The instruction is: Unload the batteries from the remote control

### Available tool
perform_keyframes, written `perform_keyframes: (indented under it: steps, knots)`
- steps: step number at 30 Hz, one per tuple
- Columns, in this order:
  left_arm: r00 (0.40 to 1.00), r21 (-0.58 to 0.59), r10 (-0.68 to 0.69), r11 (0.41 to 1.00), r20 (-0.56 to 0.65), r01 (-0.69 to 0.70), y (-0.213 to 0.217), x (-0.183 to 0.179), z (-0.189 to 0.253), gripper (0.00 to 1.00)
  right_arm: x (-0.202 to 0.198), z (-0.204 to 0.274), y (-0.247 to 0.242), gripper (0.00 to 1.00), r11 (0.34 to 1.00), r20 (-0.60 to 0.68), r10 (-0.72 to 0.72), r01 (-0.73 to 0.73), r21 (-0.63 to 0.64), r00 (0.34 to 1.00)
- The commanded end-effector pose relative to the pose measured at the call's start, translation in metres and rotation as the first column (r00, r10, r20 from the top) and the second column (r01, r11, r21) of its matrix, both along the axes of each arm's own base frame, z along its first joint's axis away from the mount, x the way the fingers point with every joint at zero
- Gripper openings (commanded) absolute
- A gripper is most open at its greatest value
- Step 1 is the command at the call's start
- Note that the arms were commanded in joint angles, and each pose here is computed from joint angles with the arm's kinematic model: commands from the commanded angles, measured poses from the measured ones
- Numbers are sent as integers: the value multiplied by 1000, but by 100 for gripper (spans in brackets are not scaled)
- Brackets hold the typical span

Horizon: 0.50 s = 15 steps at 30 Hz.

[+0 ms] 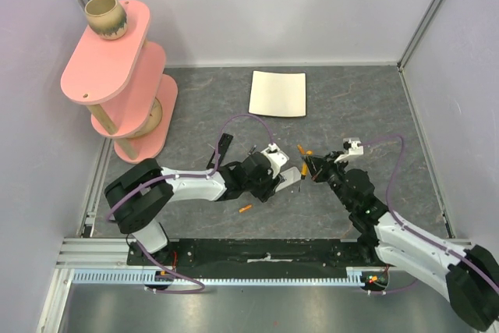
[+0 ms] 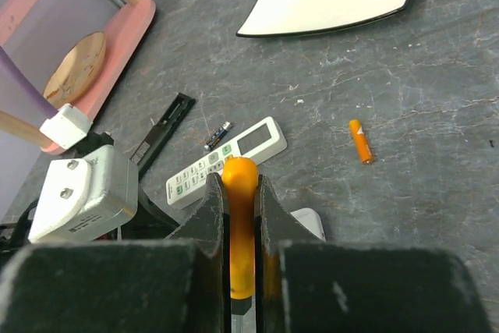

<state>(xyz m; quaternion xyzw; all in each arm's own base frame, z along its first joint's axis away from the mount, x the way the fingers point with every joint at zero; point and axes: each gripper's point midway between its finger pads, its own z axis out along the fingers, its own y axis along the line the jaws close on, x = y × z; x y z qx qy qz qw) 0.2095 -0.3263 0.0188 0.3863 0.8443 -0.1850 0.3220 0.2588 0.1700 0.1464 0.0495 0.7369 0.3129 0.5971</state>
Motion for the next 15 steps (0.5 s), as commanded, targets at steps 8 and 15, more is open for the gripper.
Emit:
perform_keyframes:
  steps: [8, 15]
  knots:
    - [998, 24, 11, 1000, -65, -9, 21, -17, -21, 76, 20, 26, 23, 0, 997, 109, 37, -44, 65, 993]
    - [994, 9, -27, 1000, -102, 28, 20, -28, -31, 54, 31, 31, 41, 0, 995, 121, 63, -71, 65, 991]
